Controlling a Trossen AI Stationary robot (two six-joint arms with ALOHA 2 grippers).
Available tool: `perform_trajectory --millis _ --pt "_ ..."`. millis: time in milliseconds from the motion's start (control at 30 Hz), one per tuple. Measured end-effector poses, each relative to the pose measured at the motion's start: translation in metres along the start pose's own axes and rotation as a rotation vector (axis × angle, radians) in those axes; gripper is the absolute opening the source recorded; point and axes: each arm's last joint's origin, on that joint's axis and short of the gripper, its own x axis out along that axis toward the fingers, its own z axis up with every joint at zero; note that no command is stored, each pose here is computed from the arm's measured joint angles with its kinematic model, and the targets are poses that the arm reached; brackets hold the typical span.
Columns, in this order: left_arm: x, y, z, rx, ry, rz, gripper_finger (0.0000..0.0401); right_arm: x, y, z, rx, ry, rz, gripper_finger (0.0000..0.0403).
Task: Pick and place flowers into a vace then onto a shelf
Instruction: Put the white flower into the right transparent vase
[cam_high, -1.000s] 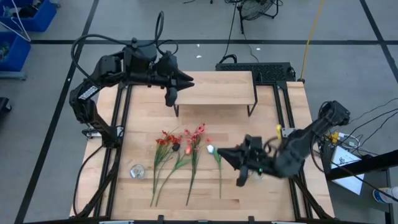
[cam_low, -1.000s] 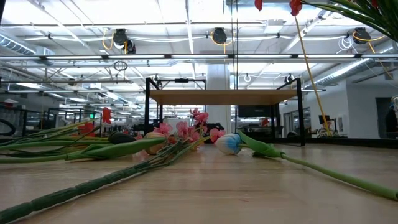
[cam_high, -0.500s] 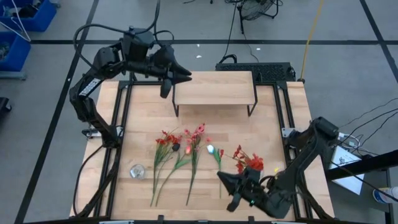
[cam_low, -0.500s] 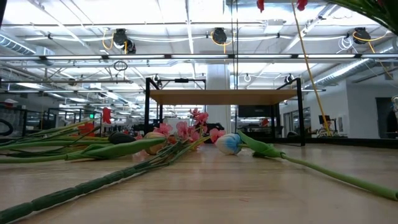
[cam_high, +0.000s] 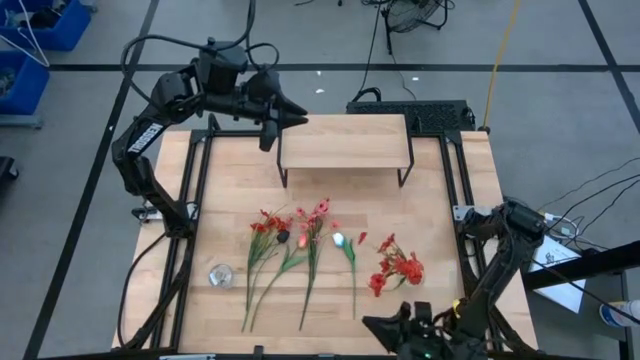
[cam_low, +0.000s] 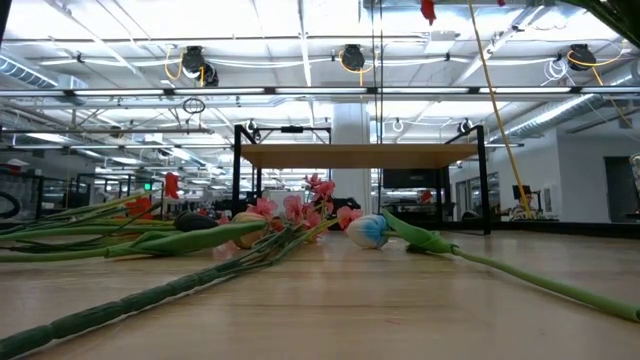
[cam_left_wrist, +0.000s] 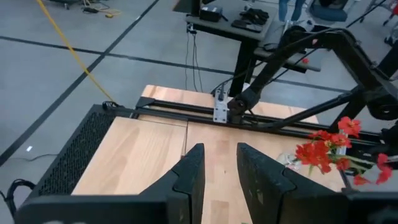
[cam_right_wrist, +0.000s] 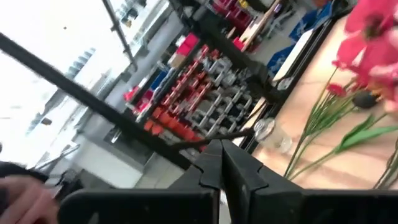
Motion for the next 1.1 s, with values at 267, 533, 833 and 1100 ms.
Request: perform_trajectory --millis 267,533,833,1100 --pt "0.022 0.007 -0.016 -0.084 0.076 0.0 0.0097 0.054 -0.044 -0.011 -0.016 0.398 -0.095 0.0001" --pt "0.045 0.014 -0.034 -0.129 0.135 0.003 0.0097 0.05 -0.077 -0.015 -0.062 0.542 -0.338 0.0" --pt "0.056 0.017 -0.042 -0.156 0.14 0.005 0.0097 0.07 -0.111 -0.046 0.049 0.742 -0.52 0.0002" --pt "0.056 0.015 -0.041 -0.149 0.138 -0.001 0.0097 0.077 -0.123 -0.058 0.11 0.74 -0.568 0.0003"
